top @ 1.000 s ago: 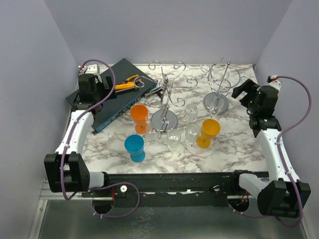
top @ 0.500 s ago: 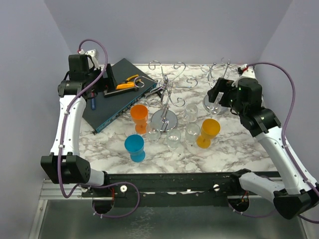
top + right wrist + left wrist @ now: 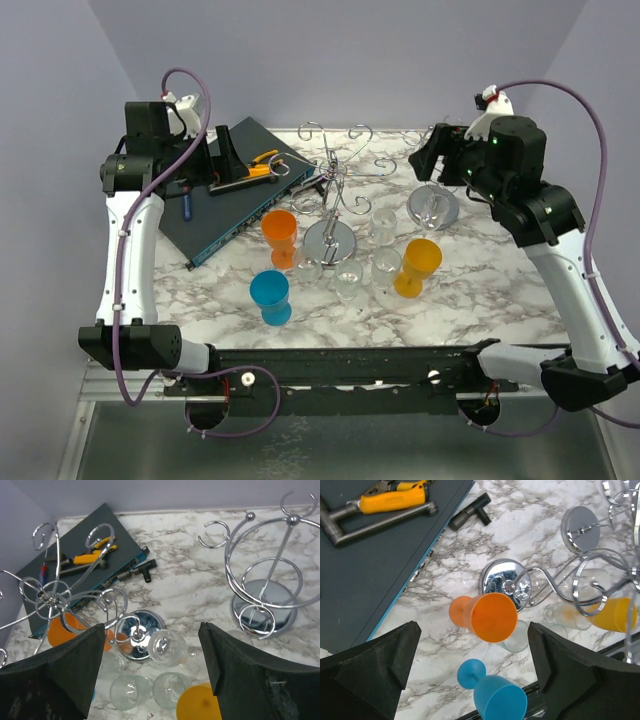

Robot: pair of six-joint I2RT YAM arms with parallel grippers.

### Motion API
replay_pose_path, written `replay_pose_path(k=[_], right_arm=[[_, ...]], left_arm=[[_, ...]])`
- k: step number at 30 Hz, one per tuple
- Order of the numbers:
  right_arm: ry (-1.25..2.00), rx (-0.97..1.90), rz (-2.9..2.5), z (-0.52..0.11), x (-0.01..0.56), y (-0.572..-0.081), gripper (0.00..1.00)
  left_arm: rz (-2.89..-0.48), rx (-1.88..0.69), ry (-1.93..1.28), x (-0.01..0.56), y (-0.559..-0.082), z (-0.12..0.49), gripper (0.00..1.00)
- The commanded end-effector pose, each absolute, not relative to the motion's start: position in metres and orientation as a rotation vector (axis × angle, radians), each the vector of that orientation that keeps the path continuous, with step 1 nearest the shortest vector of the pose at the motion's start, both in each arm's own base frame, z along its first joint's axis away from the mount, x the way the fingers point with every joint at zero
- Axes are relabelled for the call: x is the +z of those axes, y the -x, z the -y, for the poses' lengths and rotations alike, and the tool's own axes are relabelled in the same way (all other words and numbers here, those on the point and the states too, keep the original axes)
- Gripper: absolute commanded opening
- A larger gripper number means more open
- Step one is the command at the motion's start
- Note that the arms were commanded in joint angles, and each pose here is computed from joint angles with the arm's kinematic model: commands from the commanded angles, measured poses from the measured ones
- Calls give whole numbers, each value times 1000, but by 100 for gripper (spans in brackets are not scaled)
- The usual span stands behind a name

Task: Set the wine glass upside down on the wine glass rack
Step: Adjust the wine rack at the center of the board.

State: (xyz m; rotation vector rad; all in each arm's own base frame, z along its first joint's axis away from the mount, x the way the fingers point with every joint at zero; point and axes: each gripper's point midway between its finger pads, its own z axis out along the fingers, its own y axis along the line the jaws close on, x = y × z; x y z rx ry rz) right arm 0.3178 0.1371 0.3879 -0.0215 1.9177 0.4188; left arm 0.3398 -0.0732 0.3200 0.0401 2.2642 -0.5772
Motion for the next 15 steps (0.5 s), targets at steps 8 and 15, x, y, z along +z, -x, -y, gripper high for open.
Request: replay_pose_path(k=[8,15], right_arm=[[247,560,-1994,-194,380,-350,78],[296,602,-2025,-214,370,-353,76]], left_arm=[[-2230,-734,-324,349,-323,132,97],[-2210,-721,-398,353,-327,147,94]])
